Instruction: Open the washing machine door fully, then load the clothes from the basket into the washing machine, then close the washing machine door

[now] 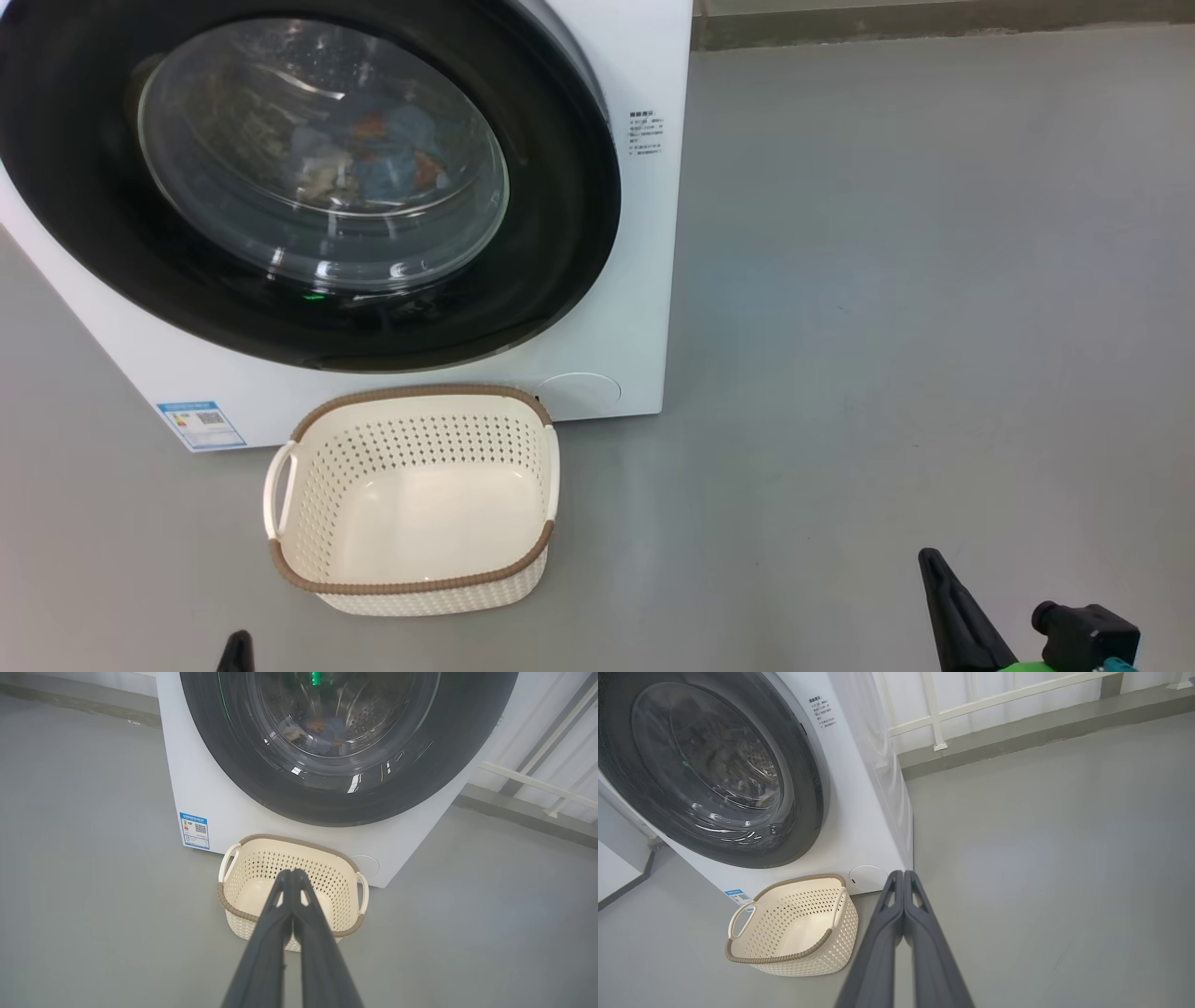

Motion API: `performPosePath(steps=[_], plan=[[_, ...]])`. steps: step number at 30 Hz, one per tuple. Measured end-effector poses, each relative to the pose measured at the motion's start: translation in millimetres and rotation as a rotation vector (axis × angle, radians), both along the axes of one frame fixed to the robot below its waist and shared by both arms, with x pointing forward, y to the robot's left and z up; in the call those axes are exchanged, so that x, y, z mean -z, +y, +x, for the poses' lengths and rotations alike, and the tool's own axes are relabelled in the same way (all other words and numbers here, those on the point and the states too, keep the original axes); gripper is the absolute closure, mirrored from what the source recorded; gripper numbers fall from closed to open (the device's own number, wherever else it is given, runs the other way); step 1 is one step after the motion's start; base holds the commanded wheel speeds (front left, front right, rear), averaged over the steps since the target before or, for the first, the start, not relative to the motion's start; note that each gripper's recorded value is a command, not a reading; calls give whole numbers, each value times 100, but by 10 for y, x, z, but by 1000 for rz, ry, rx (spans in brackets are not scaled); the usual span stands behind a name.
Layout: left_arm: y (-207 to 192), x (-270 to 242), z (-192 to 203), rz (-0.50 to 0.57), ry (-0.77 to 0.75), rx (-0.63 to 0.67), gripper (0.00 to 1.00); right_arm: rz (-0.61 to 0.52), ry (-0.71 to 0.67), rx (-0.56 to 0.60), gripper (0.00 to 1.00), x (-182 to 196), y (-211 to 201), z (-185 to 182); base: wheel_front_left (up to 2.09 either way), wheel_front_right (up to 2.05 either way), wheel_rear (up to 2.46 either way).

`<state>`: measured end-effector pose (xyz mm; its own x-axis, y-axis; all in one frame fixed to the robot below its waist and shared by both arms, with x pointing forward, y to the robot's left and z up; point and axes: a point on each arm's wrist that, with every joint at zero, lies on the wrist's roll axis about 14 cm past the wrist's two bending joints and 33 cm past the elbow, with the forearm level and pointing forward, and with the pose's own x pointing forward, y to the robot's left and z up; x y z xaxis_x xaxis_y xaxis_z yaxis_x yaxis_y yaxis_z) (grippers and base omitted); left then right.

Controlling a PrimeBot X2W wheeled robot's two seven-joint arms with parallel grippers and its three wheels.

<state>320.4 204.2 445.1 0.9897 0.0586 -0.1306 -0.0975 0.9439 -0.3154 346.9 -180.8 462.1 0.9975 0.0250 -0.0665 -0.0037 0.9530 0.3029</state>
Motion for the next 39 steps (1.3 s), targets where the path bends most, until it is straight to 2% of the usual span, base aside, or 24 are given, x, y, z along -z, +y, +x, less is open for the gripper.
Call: performPosePath(steps=[39], plan=[[12, -32, 165, -426, -1, -82, 100, 434, 39, 101, 100, 16, -141, 58, 0, 0, 0]])
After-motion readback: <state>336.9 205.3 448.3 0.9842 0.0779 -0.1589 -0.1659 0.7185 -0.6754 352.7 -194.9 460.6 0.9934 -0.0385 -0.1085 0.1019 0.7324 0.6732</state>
